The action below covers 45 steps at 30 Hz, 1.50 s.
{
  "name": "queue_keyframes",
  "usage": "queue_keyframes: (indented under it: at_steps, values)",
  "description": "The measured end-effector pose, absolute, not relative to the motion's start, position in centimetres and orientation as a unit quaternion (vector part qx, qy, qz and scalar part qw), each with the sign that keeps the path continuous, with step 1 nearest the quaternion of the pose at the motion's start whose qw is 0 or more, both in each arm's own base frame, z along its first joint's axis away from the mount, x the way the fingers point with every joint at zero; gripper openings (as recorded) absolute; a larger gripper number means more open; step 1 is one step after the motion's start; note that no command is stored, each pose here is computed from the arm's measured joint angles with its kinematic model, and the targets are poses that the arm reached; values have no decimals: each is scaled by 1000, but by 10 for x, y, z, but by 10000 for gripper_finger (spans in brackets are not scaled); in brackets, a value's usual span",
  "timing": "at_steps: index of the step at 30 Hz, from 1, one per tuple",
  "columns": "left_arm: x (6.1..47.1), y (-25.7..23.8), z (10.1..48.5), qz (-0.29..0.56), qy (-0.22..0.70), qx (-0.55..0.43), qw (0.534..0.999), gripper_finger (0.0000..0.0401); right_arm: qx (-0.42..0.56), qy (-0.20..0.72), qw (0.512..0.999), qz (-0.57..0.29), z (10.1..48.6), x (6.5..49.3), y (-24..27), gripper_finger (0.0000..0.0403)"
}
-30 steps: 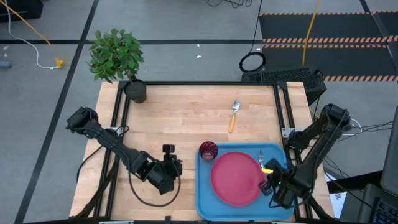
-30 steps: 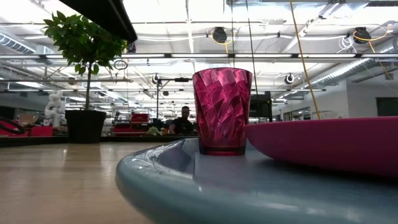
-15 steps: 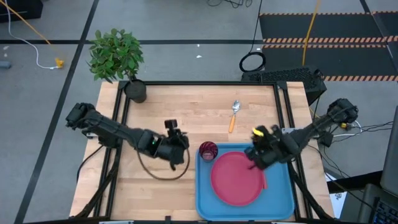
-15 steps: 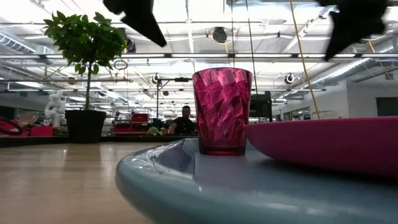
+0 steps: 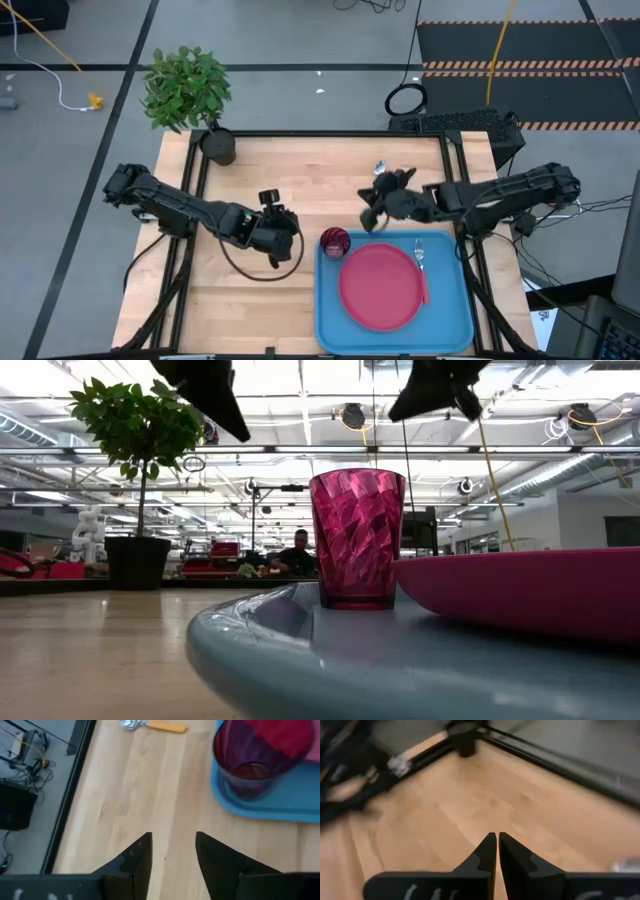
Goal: Pick and place plate/cup/fork/spoon on tray
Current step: Put the yellow spoon on the right of the red fork on the blue tray
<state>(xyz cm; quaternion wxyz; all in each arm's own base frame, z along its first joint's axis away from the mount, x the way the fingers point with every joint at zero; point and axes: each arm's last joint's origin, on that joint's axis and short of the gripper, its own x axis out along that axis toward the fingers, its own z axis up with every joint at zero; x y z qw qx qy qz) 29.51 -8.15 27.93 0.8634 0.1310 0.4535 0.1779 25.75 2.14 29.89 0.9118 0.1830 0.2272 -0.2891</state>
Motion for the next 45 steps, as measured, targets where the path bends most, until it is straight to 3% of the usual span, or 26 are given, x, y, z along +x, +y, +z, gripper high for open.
queue_keyframes:
  at_steps: [4, 14, 21, 36, 45]
  values:
    - [284, -82, 290, 180, 445, 121, 869, 152, 262, 223, 869, -356, 290, 257, 1, 31]
    - [258, -58, 332, 210, 375, 74, 900, 152, 317, 292, 796, -425, 246, 278, -59, 109]
    - [255, -45, 337, 247, 357, 22, 901, 152, 343, 335, 740, -472, 211, 287, -77, 143]
    - [267, -48, 325, 233, 385, 47, 892, 152, 322, 419, 650, -547, 149, 293, -87, 148]
    - [267, -49, 324, 233, 385, 46, 892, 152, 302, 406, 644, -573, 145, 289, -90, 148]
